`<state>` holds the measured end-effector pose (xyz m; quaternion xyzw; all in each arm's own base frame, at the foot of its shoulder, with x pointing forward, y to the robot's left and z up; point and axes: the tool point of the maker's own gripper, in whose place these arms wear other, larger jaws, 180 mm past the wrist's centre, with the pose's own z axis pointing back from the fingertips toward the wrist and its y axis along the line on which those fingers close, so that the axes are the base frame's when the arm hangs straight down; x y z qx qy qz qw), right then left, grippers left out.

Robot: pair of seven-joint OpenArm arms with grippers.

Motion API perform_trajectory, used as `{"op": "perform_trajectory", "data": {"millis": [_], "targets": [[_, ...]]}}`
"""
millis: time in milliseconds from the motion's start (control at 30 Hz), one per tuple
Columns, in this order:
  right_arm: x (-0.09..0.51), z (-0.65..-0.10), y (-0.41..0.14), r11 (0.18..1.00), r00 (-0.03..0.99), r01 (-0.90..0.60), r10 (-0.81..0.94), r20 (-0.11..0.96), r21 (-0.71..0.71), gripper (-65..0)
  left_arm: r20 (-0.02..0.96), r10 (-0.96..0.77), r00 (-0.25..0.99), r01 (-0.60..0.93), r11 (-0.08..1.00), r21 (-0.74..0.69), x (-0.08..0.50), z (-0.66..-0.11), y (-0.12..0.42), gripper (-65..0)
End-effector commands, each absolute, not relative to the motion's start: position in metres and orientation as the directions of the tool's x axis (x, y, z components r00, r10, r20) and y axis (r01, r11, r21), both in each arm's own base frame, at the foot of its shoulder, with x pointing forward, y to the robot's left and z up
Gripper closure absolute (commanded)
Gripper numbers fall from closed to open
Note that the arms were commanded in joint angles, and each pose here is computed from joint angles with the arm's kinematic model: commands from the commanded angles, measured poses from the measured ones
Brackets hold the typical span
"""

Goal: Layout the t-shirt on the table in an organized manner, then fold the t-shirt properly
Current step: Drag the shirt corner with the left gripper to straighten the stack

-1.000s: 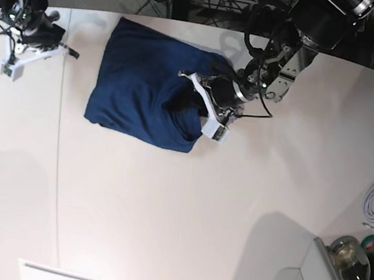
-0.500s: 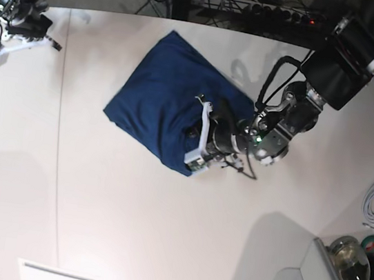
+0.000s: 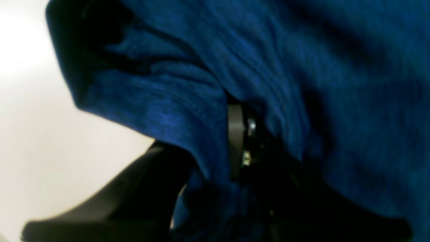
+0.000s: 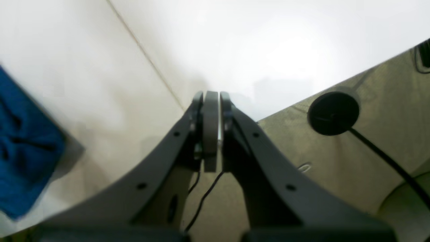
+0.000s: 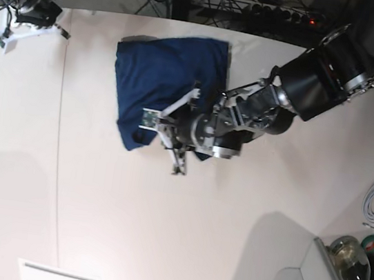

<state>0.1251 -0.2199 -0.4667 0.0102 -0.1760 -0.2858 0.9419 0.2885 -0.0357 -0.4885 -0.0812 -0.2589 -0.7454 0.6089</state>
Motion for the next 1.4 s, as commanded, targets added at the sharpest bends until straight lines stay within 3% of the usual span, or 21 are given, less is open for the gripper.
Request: {"op": "perform_trajectory", "data": {"millis": [0, 267, 833, 867, 1000, 1100, 1267, 1367], "targets": [[0.126, -0.462, -0.225, 0.843, 0.773, 0.527, -0.529, 0.350, 0.110, -1.5, 0.399, -0.875, -0.272, 0.945, -0.166, 0.280, 0.283, -0.496, -0.033, 0.0], [0.115, -0.467, -0.214, 0.832, 0.772, 0.541, -0.549, 0.319, 0.122, -1.5, 0.398, -0.844, -0.359, 0.919, -0.245, 0.309, 0.278, -0.499, -0.064, 0.0], [0.116, -0.468, -0.207, 0.824, 0.765, 0.549, -0.562, 0.313, 0.138, -1.5, 0.325, -0.840, -0.434, 0.881, -0.319, 0.350, 0.294, -0.489, -0.059, 0.0], [0.116, -0.468, -0.207, 0.824, 0.765, 0.549, -0.562, 0.313, 0.138, -1.5, 0.329, -0.834, -0.443, 0.879, -0.330, 0.345, 0.291, -0.486, -0.061, -2.3], [0.118, -0.468, -0.207, 0.824, 0.764, 0.549, -0.562, 0.315, 0.140, -1.5, 0.295, -0.837, -0.461, 0.864, -0.347, 0.365, 0.295, -0.477, -0.064, -22.9], [0.123, -0.467, -0.206, 0.824, 0.762, 0.547, -0.563, 0.320, 0.147, -1.5, 0.291, -0.826, -0.483, 0.844, -0.351, 0.405, 0.299, -0.464, -0.074, -33.2], [0.124, -0.466, -0.206, 0.825, 0.762, 0.545, -0.562, 0.322, 0.149, -1.5, 0.291, -0.799, -0.526, 0.804, -0.356, 0.477, 0.310, -0.437, -0.089, -36.9], [0.124, -0.466, -0.206, 0.826, 0.762, 0.545, -0.561, 0.323, 0.148, -1.5, 0.223, -0.818, -0.529, 0.771, -0.354, 0.530, 0.326, -0.419, -0.082, -36.9]]}}
